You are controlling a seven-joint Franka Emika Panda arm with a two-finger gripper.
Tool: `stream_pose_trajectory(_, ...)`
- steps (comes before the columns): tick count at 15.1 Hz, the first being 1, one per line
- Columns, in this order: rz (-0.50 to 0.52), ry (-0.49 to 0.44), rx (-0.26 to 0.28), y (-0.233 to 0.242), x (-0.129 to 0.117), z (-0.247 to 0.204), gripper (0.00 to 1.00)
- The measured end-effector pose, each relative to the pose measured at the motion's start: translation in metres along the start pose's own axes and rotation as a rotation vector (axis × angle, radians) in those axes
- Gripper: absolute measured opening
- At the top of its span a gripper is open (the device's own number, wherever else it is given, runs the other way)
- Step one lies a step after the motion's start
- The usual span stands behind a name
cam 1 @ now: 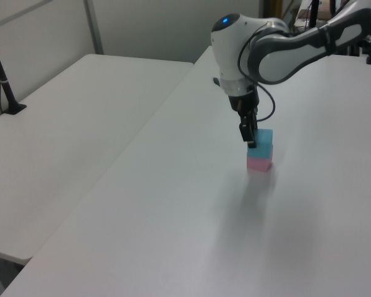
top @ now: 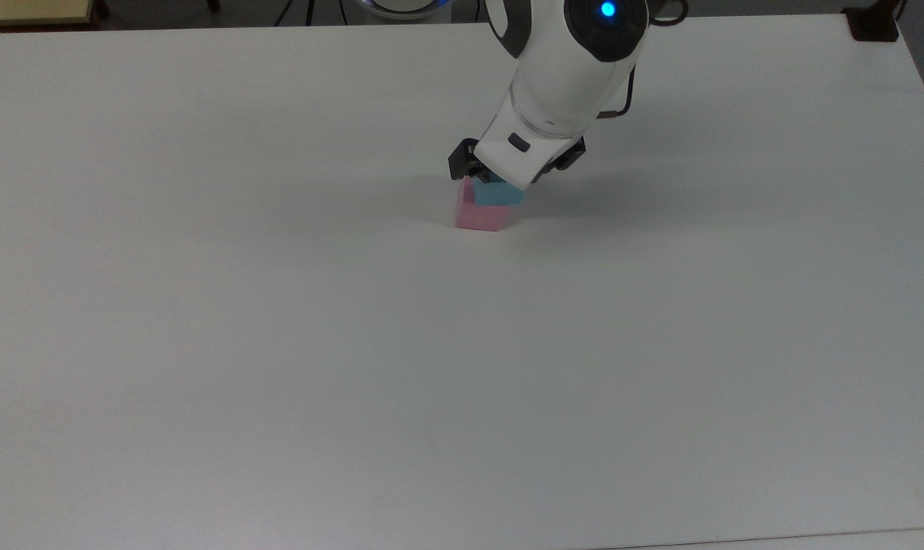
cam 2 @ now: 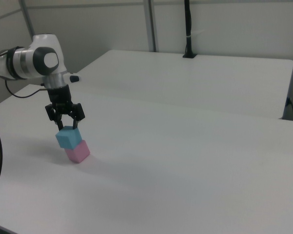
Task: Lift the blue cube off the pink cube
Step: 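Lower the open gripper down onto the light-blue cube, then close the gripper around the light-blue cube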
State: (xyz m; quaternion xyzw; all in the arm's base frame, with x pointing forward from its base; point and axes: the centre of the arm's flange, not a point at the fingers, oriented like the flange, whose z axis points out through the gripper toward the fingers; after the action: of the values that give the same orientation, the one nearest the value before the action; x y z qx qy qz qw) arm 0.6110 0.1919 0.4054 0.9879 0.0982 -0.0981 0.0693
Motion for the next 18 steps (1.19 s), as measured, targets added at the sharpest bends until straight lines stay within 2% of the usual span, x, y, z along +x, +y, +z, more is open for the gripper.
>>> stream_pose_trajectory(1,-0.002,-0.005,0.000,0.006,-0.003,-0.004,0.70)
stream_pose_trajectory(2,0.002,-0.006,0.000,0.010,-0.005,-0.008,0.75)
stream_pose_trajectory(4,0.007,-0.007,0.000,0.014,-0.006,-0.008,0.94)
stream_pose_trajectory(5,0.007,-0.008,0.000,0.013,-0.006,-0.008,1.00)
stream_pose_trajectory(11,0.001,-0.052,0.000,0.018,-0.017,-0.015,1.00)
stream_pose_trajectory(18,0.013,-0.074,0.000,0.024,-0.010,0.010,1.00)
